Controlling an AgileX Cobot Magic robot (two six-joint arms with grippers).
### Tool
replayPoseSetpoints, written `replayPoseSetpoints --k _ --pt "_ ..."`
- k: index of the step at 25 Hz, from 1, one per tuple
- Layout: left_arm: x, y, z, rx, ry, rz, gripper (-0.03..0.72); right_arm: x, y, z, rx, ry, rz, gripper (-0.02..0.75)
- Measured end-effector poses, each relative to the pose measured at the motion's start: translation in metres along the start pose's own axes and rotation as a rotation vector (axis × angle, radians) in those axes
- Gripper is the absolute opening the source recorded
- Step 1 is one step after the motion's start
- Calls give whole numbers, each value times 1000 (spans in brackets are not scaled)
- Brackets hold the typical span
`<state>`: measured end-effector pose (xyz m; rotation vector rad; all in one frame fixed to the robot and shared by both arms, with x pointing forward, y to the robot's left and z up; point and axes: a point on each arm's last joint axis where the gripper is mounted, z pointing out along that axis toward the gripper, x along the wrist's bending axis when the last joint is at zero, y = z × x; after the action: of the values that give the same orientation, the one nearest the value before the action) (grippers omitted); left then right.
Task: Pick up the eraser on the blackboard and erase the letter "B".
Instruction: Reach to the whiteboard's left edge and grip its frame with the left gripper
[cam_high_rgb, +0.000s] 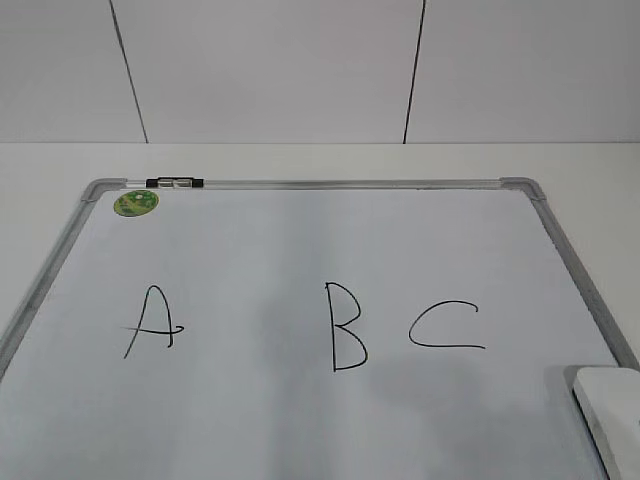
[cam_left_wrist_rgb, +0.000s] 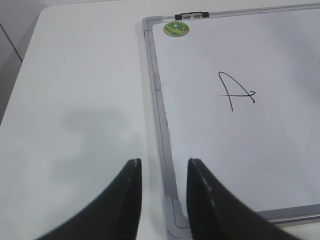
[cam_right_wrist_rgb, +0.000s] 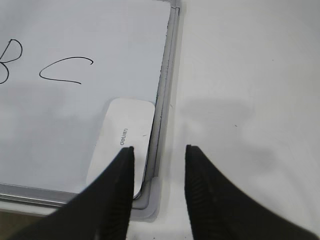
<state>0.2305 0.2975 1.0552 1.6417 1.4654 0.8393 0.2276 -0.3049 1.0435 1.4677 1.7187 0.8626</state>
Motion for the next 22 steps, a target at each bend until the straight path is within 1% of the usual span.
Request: replayPoseSetpoints --k 11,16,22 --pt "0 0 0 0 0 0 235 0 0 0 0 0 0 278" --pt "0 0 0 0 0 0 235 4 0 0 -1 39 66 278" --pt "0 0 0 0 0 0 235 4 2 -2 -9 46 81 278"
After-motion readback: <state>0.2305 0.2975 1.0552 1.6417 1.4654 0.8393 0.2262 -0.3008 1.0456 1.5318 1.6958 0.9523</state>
